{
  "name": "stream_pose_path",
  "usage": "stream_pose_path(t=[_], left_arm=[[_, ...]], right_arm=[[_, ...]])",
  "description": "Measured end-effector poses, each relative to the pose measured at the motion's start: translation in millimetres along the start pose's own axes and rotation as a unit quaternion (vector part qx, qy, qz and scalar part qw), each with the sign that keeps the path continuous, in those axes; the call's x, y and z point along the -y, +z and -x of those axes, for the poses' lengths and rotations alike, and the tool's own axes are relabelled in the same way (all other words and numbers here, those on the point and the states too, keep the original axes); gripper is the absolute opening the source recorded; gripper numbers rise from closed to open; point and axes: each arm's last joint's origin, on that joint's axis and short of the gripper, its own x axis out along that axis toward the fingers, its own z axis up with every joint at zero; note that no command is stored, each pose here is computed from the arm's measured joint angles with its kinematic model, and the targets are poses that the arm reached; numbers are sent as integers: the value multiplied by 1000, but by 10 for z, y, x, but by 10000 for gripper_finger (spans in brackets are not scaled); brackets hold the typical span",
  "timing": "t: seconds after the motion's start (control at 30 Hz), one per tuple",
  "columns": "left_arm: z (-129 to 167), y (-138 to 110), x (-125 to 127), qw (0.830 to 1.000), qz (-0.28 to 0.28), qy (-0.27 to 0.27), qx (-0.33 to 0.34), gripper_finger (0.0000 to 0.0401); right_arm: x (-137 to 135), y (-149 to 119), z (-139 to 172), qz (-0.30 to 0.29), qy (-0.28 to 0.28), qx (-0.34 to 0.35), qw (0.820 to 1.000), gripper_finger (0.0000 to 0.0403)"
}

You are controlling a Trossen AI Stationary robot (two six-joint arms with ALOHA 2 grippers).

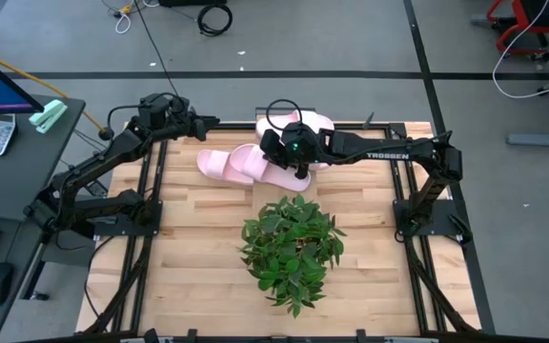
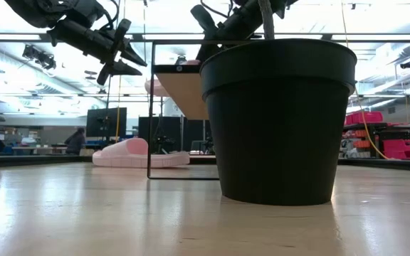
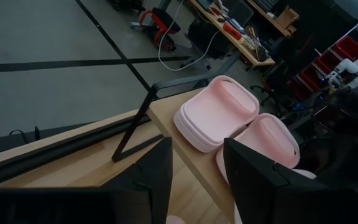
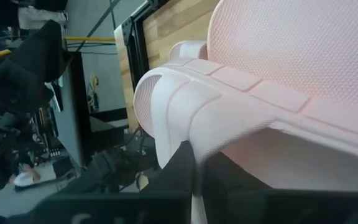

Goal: Pick and place slides into the shelf
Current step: Put the pink slide on the shelf

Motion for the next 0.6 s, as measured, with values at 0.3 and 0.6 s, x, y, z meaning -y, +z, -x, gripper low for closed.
stream_pose_path(t=[0.3, 0.6], left_arm=[[0, -12, -6, 1000, -9, 3, -6, 142], [0, -13, -7, 1000, -8, 3, -6, 147]], right_arm=[[-14, -29, 19, 0, 4, -53, 999, 9], [-86, 19, 45, 12, 22, -60, 998, 9]])
